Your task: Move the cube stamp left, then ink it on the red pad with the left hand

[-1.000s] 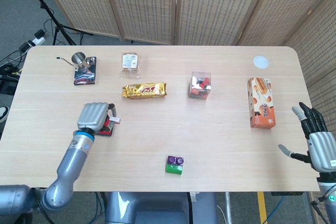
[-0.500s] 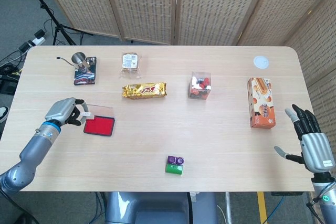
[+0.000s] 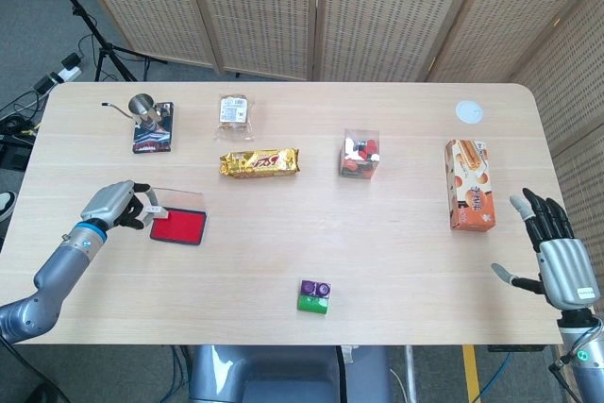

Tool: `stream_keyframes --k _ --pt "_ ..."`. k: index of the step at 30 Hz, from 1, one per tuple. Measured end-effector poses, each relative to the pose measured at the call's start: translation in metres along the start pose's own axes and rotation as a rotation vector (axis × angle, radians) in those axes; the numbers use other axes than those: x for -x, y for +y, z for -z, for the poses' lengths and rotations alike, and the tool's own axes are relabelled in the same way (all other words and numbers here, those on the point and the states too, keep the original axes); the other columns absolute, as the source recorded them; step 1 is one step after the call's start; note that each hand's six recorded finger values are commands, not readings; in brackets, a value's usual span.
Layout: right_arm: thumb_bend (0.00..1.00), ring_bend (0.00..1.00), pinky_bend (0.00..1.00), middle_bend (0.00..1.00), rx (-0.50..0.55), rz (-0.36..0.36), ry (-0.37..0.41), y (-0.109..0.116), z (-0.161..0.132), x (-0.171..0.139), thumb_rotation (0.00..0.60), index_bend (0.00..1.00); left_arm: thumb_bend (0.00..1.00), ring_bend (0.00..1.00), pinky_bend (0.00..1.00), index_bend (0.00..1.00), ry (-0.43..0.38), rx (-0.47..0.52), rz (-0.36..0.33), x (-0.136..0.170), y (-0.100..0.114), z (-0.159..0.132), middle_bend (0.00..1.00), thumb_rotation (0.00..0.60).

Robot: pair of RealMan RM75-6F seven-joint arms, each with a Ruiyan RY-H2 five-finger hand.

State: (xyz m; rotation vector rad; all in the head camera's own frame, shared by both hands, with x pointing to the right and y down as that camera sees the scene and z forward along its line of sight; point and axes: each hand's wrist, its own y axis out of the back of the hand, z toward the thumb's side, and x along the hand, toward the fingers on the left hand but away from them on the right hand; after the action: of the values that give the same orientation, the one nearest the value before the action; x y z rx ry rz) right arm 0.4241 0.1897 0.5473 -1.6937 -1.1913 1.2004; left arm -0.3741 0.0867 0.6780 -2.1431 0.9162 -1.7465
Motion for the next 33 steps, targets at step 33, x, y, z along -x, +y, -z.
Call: stream_keyframes --k 33 --pt "0.00 0.00 0.00 0.00 0.004 -0.008 -0.012 0.000 0.004 0.001 0.600 0.00 0.49 1.00 1.00 0.63 -0.007 -0.007 0.010 -0.029 -0.043 0.006 1.00 0.600"
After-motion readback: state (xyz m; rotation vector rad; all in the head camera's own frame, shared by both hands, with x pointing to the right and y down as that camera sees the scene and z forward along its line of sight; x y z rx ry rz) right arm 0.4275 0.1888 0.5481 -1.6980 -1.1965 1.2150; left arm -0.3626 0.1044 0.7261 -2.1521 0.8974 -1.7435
